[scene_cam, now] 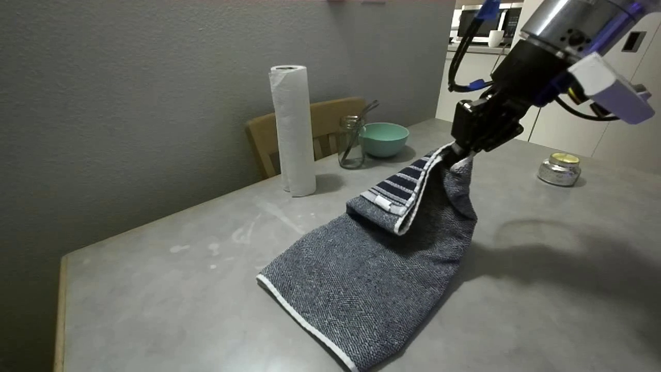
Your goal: Unfold the towel
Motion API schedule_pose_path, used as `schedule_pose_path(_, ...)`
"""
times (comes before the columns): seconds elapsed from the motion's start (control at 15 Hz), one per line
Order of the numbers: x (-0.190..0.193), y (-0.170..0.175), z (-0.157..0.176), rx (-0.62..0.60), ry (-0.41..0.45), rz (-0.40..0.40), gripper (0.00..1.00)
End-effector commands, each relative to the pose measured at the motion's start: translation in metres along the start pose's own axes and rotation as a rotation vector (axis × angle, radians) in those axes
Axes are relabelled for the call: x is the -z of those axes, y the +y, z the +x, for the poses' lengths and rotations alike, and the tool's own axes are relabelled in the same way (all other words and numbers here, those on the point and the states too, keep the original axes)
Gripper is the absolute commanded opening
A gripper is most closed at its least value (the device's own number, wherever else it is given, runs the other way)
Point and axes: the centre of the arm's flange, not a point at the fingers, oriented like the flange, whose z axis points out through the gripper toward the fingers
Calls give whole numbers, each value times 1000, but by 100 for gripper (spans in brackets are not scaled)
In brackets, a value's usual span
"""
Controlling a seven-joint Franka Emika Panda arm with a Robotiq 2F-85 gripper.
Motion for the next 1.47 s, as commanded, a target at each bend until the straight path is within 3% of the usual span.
schedule_pose_path(0.0,-10,54,1,-81,23,73,1)
schedule_pose_path(0.47,-19,111,-5,-273,56,129,1)
schedule_pose_path(0.53,-23,116,-7,-303,51,132,31)
schedule_pose_path(0.67,-30,121,-11,-321,43,122,38)
schedule_pose_path(0.87,-40,111,-14,-291,22,91,60)
schedule_pose_path(1.2,-51,66,-25,-148,-24,48,97)
schedule_pose_path(1.27,-55,55,-28,-97,-42,30,99)
schedule_pose_path(1.33,-61,44,-31,-45,-63,14,95)
schedule_pose_path(1.4,-70,34,-35,-5,-77,-22,67)
